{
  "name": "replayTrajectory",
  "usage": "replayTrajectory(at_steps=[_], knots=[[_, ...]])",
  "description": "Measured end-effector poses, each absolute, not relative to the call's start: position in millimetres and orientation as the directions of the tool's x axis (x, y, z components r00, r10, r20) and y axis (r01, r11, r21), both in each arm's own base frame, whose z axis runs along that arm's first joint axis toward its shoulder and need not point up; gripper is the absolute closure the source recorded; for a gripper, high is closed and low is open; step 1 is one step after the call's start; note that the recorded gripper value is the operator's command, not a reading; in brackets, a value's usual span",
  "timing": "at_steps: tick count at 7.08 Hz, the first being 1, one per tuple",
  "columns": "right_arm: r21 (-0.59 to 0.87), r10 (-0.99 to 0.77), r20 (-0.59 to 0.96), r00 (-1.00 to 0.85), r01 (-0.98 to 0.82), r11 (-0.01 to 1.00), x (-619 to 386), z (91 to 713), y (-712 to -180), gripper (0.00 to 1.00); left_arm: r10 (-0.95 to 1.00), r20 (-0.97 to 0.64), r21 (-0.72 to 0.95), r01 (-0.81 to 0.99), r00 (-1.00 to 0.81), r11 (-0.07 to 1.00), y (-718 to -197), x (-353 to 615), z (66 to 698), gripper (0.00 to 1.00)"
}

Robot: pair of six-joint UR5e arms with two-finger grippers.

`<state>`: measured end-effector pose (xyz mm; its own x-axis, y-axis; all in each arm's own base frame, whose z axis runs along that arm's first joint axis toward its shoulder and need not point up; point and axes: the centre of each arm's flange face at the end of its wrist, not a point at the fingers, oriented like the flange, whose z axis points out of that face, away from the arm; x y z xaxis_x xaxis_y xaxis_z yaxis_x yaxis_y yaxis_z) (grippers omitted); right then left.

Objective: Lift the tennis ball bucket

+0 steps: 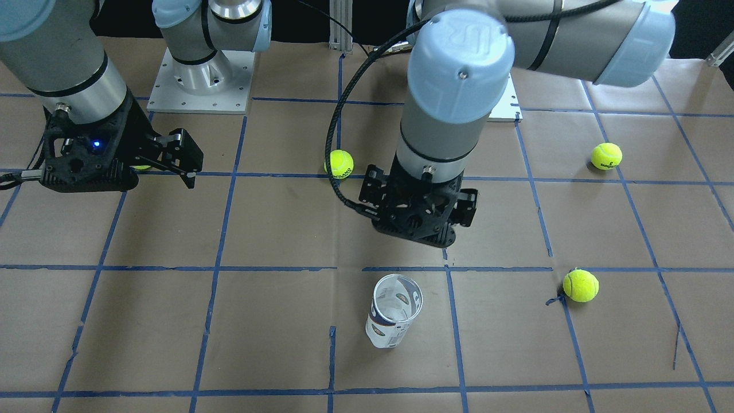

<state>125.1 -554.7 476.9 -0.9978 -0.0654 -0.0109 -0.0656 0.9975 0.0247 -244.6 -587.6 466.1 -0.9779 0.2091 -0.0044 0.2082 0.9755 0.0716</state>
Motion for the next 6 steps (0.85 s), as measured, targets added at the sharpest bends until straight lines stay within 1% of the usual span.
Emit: replayTrajectory(at_steps=[1, 2, 3, 4, 6], knots=[[0.025, -0.066, -0.011, -0.998, -0.066, 0.998, 125, 477, -555, 0.00, 0.118, -0.001, 0.072, 0.118, -0.993, 0.990, -561, -205, 480, 0.05], [0.024, -0.066, -0.011, -0.998, -0.066, 0.998, 125, 477, -555, 0.00, 0.070, 0.001, 0.079, 0.070, -0.998, 0.994, -528, -179, 481, 0.00], [0.025, -0.066, -0.011, -0.998, -0.066, 0.998, 125, 477, -555, 0.00, 0.051, 0.001, 0.067, 0.051, -0.999, 0.996, -500, -167, 478, 0.00], [0.026, -0.066, -0.011, -0.998, -0.066, 0.997, 125, 476, -555, 0.00, 0.046, 0.002, 0.030, 0.046, -0.999, 0.998, -484, -164, 480, 0.00], [0.026, -0.066, -0.012, -0.998, -0.066, 0.997, 125, 476, -555, 0.00, 0.041, 0.003, -0.015, 0.041, -0.999, 0.999, -475, -164, 488, 0.00]])
